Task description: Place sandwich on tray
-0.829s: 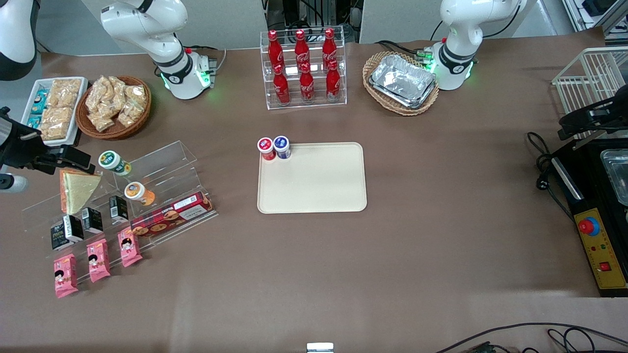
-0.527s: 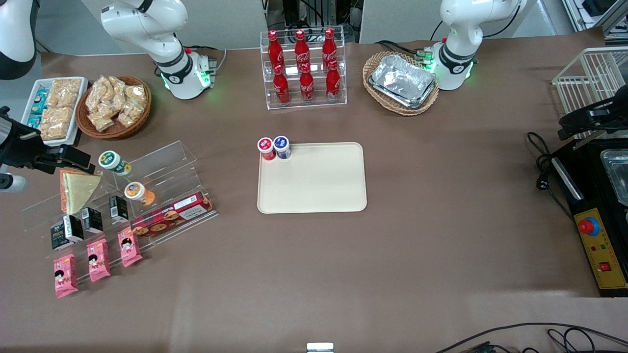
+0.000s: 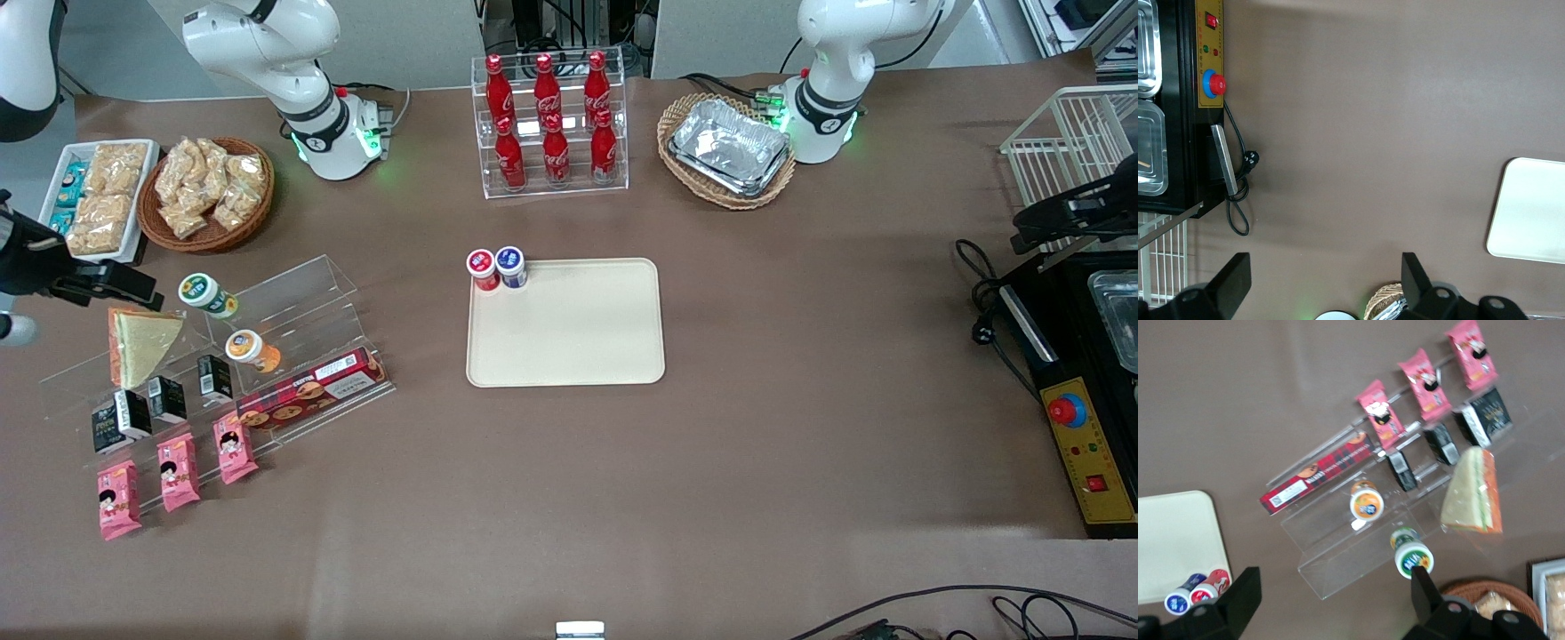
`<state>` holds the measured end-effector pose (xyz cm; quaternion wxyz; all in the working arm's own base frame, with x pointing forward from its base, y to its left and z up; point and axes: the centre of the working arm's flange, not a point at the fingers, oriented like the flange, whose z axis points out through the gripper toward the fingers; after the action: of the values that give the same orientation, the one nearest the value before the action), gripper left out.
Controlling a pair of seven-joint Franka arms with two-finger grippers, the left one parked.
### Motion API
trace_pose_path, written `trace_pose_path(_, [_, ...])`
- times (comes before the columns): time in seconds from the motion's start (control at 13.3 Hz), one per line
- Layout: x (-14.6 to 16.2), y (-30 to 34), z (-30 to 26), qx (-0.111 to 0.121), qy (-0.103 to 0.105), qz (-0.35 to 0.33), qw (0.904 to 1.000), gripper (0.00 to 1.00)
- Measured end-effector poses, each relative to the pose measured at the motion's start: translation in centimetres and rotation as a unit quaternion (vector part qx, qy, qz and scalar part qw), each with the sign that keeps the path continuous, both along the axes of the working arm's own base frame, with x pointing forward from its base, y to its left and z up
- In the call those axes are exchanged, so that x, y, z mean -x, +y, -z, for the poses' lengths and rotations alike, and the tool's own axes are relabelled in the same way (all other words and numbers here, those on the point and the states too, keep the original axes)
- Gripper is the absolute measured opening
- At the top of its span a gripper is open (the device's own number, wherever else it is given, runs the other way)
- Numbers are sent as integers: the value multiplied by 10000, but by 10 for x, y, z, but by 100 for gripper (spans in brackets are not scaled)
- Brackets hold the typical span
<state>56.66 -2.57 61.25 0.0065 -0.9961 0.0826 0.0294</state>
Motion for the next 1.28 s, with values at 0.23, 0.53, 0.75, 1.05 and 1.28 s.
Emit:
trace_pose_path(0.23, [8,-45,5,69,177,993,9949,100])
trace_pose_path(0.53, [24,-113,25,49,408,1775,9833,100])
trace_pose_path(0.75, [31,-137,50,36,382,2002,9790,100])
trace_pose_path(1.05, [54,-164,94,-18,179,2101,9775,100])
trace_pose_path(1.28, [62,-171,116,-25,100,2178,9759,100])
